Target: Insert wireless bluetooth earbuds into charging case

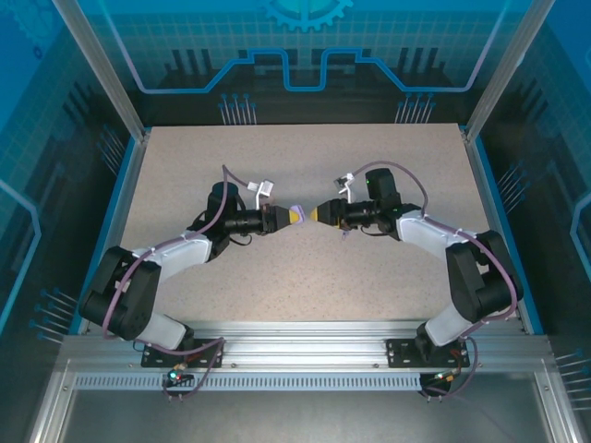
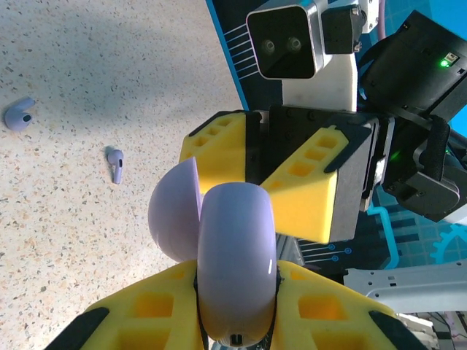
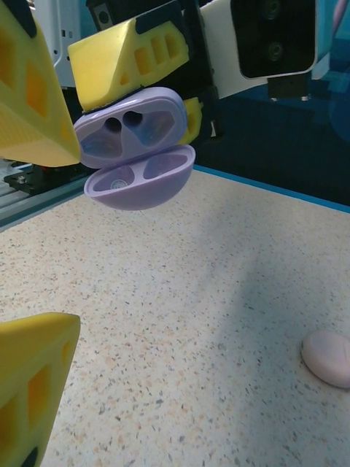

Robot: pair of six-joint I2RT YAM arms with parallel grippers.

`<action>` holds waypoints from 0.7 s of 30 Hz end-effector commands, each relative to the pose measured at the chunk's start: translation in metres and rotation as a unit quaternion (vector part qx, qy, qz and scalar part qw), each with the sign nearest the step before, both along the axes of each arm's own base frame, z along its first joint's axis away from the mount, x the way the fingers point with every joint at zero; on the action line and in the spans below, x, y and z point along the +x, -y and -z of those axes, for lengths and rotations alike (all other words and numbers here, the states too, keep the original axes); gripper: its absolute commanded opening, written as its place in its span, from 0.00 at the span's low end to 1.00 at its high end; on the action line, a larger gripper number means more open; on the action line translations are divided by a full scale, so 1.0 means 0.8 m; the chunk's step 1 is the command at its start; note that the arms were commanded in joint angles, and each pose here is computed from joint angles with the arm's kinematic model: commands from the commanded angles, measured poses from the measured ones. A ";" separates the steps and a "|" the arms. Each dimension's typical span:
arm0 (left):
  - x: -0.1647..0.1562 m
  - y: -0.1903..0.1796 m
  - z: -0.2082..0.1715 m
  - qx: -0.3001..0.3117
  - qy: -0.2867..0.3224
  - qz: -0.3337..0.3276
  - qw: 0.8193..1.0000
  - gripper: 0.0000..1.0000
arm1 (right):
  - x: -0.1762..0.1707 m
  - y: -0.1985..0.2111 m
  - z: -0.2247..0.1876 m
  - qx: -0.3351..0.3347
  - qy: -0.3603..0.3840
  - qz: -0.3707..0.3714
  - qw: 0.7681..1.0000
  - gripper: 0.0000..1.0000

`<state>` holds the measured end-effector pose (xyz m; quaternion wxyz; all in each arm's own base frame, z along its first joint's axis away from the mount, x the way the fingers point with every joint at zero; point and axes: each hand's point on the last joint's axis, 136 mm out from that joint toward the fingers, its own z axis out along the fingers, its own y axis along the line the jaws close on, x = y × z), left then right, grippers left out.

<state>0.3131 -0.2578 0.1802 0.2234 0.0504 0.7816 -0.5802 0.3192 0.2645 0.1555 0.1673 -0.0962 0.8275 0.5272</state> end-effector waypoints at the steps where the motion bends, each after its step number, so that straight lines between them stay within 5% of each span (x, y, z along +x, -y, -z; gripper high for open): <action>1: 0.002 0.009 -0.017 -0.017 0.014 0.018 1.000 0.00 | -0.005 -0.017 -0.009 0.010 0.011 -0.029 0.999 0.55; 21: -0.006 0.019 -0.024 -0.024 0.017 0.032 0.999 0.00 | 0.003 -0.034 0.014 -0.003 -0.014 -0.031 0.999 0.41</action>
